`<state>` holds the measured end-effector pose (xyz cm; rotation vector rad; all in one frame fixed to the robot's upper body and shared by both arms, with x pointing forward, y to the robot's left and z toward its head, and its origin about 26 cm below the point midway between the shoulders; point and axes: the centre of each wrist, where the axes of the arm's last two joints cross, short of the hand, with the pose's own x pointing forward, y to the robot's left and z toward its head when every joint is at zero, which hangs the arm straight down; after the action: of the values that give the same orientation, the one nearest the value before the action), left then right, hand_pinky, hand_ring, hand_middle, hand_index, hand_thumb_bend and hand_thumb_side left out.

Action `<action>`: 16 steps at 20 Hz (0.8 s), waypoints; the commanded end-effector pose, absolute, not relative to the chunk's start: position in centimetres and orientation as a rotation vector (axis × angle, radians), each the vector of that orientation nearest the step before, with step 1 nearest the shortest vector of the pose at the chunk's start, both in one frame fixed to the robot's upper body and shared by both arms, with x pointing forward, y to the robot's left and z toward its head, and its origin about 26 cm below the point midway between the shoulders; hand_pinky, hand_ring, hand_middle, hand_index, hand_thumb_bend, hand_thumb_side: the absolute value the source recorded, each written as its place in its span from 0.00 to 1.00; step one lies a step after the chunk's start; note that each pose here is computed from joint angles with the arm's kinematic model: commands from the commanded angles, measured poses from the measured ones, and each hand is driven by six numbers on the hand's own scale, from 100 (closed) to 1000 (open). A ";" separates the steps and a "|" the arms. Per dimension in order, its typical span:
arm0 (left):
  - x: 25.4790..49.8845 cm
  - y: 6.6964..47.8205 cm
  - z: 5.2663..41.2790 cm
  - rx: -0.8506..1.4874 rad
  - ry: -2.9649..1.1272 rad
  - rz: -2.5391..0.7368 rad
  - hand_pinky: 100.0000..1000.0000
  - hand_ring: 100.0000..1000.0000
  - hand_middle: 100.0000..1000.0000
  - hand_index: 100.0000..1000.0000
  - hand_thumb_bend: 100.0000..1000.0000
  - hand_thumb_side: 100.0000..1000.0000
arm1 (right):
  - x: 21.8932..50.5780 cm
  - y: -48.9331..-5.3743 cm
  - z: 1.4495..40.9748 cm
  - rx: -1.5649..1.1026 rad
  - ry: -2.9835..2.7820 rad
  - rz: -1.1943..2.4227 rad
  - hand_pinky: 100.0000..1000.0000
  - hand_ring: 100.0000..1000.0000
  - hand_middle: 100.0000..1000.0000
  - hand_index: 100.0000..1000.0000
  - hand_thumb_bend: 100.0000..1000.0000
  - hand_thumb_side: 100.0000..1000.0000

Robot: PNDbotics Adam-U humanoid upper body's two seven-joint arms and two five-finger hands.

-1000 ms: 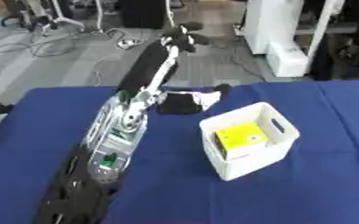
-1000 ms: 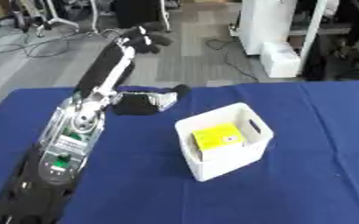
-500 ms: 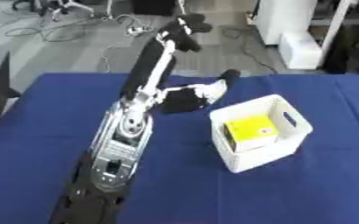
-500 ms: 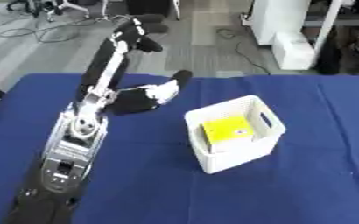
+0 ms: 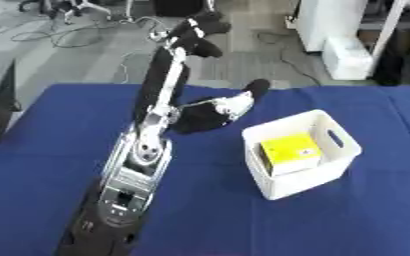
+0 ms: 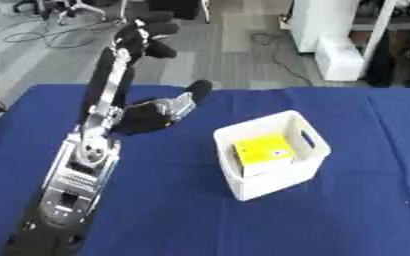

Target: Pick up objects on the table and place them in the box.

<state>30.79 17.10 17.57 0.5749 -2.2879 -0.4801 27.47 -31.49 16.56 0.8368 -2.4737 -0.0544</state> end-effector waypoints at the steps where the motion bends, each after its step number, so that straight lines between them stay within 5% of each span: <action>1: 30.4 17.1 18.2 0.582 -2.325 -0.455 0.61 0.58 0.81 0.78 0.48 0.45 | 27.5 -31.5 17.6 0.844 -2.498 -0.014 0.00 0.13 0.06 0.24 0.00 1.00; 16: 30.0 17.0 18.2 0.568 -2.359 -0.445 0.61 0.58 0.80 0.77 0.49 0.45 | 27.6 -31.1 17.4 0.864 -2.483 -0.005 0.00 0.13 0.06 0.24 0.00 1.00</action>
<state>30.21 16.82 17.51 0.5642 -2.3276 -0.4396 27.55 -31.26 16.59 0.8516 -2.4620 -0.0393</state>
